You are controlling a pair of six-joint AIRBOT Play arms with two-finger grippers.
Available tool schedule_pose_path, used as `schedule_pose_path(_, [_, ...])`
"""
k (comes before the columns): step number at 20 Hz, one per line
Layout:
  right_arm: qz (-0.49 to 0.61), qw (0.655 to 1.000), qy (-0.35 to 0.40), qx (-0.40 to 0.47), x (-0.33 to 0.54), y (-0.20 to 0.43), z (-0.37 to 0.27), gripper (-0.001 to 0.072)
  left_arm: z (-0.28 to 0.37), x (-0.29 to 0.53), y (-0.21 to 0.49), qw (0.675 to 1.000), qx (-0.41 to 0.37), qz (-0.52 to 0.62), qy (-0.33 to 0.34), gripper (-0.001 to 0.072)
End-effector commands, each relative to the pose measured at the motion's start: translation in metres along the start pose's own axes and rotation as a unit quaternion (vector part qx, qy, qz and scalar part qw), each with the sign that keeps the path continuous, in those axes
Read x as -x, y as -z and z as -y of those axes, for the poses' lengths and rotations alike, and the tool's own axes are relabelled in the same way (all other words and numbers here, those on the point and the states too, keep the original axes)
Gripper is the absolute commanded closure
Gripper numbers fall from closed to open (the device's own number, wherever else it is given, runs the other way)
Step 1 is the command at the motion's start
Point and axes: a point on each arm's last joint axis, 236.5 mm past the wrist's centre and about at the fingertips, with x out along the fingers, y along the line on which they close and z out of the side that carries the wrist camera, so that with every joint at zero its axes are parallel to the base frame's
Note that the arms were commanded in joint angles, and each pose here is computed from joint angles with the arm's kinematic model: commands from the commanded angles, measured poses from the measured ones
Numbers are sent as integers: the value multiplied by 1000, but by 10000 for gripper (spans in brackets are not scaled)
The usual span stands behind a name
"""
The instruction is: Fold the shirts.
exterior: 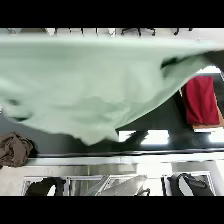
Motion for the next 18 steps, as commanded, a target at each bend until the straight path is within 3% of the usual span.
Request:
schedule_pose_path(1, [103, 989, 39, 102, 57, -58, -54, 687, 30, 18, -27, 996, -88, 4, -34, 689])
schedule_pose_path(4, [25, 997, 25, 64, 37, -21, -36, 688, -25, -13, 1, 986, -94, -91, -104, 689])
schedule_pose_path(8, [-103, 992, 7, -73, -22, 71, 36, 687, -154, -44, 91, 949, -18, -255, -186, 689])
schedule_pose_path(12, [-207, 955, 4, -212, -87, 232, 97, 687, -277, -48, 238, 887, 73, -397, -226, 689])
schedule_pose_path(15, [-243, 919, 80, -300, -123, 359, 143, 687, -353, -48, 339, 859, 104, -423, -270, 689])
schedule_pose_path(18, [-296, 877, 110, -362, -145, 435, 166, 688, -417, -53, 402, 834, 122, -436, -316, 689])
